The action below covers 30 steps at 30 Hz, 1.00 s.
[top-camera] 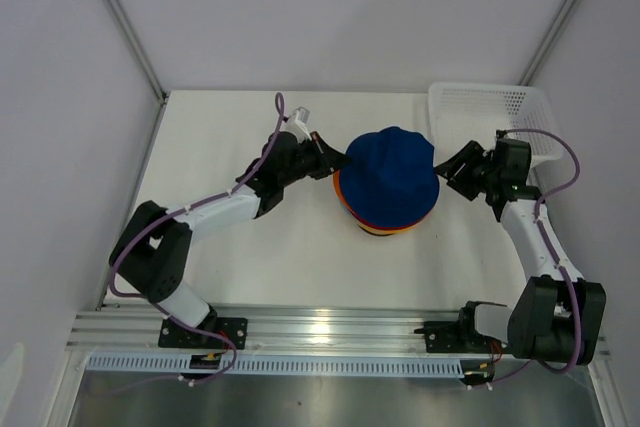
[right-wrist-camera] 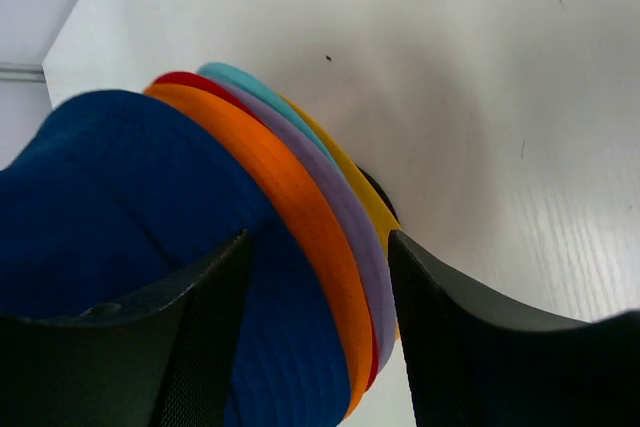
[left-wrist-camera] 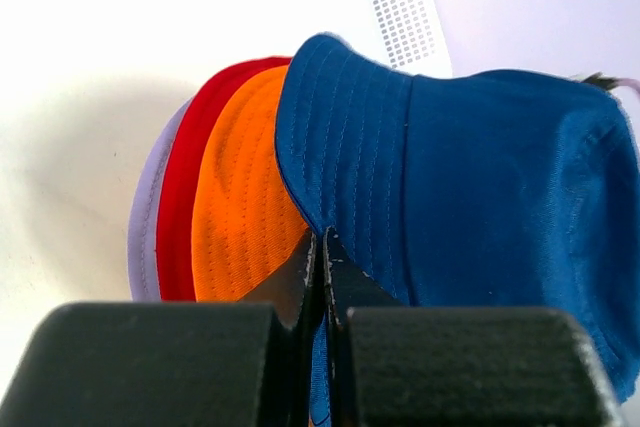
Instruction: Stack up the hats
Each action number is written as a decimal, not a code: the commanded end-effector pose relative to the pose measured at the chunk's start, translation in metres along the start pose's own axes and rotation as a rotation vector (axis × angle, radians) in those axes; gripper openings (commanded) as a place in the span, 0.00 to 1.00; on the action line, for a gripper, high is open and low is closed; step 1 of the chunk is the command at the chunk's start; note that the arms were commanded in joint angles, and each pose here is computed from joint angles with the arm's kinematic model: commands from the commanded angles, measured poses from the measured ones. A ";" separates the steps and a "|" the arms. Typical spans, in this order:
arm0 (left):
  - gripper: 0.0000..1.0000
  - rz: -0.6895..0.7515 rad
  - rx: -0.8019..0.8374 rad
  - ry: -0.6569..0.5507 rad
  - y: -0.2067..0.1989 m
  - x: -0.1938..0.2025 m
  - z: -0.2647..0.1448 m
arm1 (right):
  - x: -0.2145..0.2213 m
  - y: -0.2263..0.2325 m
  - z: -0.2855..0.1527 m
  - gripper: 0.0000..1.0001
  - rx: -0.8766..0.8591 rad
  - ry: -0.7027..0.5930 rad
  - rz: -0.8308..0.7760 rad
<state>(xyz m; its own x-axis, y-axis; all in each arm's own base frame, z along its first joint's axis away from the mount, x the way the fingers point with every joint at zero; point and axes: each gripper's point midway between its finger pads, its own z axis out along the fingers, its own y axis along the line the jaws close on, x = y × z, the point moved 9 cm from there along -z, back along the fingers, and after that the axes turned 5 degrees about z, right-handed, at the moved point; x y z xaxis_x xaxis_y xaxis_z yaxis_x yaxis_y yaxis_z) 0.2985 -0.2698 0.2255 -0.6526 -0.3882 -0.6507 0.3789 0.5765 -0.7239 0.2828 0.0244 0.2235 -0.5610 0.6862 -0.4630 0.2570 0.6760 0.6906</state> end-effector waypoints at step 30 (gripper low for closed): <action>0.01 -0.045 -0.252 0.223 0.065 0.102 0.009 | 0.017 0.012 0.004 0.48 -0.018 -0.002 -0.001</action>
<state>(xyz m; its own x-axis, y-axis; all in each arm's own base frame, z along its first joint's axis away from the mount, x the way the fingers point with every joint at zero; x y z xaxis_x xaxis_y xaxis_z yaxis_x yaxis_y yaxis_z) 0.2967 -0.2859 0.1796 -0.6547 -0.4372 -0.6166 0.2966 0.6017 -0.7416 0.2806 0.0431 0.2106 -0.5528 0.7113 -0.4341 0.2620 0.6429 0.7198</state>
